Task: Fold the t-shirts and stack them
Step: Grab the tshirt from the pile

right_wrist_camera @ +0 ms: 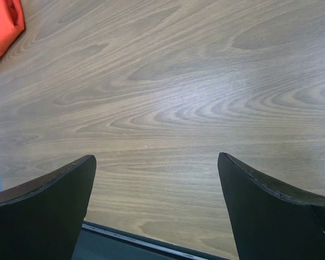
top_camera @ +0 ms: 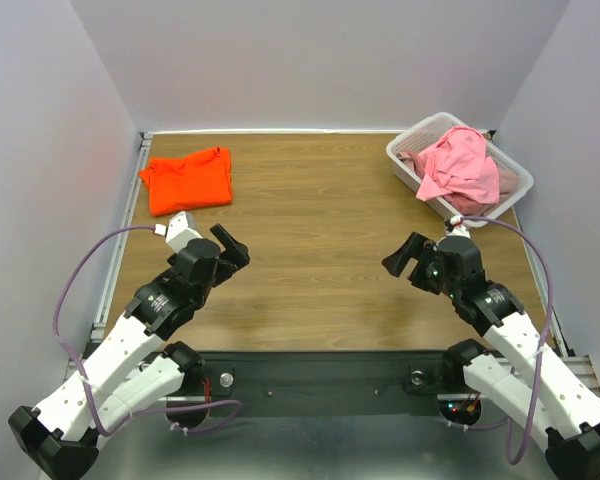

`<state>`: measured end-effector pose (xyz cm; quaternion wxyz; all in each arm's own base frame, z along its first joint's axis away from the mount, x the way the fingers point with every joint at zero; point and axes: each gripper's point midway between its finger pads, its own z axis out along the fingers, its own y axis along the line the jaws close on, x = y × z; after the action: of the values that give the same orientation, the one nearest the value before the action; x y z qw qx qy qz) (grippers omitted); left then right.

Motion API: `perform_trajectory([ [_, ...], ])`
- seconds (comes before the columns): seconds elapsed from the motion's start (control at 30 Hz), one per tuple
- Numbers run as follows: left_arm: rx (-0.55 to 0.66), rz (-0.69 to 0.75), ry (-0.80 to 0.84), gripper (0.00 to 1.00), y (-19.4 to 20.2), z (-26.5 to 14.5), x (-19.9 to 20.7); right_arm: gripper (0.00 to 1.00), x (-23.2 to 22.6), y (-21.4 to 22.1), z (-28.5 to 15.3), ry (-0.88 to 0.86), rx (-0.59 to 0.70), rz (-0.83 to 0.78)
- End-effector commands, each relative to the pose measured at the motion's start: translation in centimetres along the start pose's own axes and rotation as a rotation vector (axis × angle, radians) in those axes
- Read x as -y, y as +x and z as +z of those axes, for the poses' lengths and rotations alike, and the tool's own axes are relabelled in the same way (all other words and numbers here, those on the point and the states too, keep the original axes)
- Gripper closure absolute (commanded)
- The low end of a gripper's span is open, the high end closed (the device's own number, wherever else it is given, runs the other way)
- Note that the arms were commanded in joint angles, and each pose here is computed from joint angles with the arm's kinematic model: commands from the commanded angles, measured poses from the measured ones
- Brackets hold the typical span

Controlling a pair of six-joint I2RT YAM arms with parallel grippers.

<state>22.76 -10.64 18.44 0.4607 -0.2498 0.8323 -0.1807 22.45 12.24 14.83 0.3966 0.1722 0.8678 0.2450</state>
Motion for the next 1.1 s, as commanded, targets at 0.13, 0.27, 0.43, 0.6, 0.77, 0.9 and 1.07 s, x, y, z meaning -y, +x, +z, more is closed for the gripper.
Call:
perform_trajectory([
  [0.13, 0.030, 0.017, 0.026, 0.01, -0.7, 0.4, 0.9, 0.00, 0.9, -2.6, 0.2, 0.089, 0.115, 0.045],
  [0.27, 0.030, 0.031, 0.004, 0.01, -0.4, 0.7, 0.4, 0.00, 0.6, -5.5, 0.2, 0.151, 0.193, 0.014],
  [0.43, 0.033, 0.041, -0.012, 0.01, -0.4, 1.0, 0.2, 0.00, -2.7, -11.8, 0.1, 0.199, 0.303, -0.017],
  [0.6, 0.038, 0.055, -0.023, 0.01, -0.3, 1.5, 0.1, 0.00, -3.3, -18.1, 2.0, 0.365, 0.410, -0.081],
  [0.77, 0.028, 0.067, -0.032, 0.02, -0.1, 1.7, 0.1, 0.00, -1.2, -25.9, 5.4, 0.456, 0.422, -0.075],
  [0.9, 0.033, 0.064, -0.026, 0.01, -0.1, 1.8, 0.0, 0.03, 2.9, -29.3, 7.8, 0.512, 0.395, -0.039],
  [1.07, 0.045, 0.068, -0.030, 0.02, -0.6, 1.6, 0.3, 0.07, 5.0, -30.0, 11.4, 0.525, 0.319, -0.081],
])
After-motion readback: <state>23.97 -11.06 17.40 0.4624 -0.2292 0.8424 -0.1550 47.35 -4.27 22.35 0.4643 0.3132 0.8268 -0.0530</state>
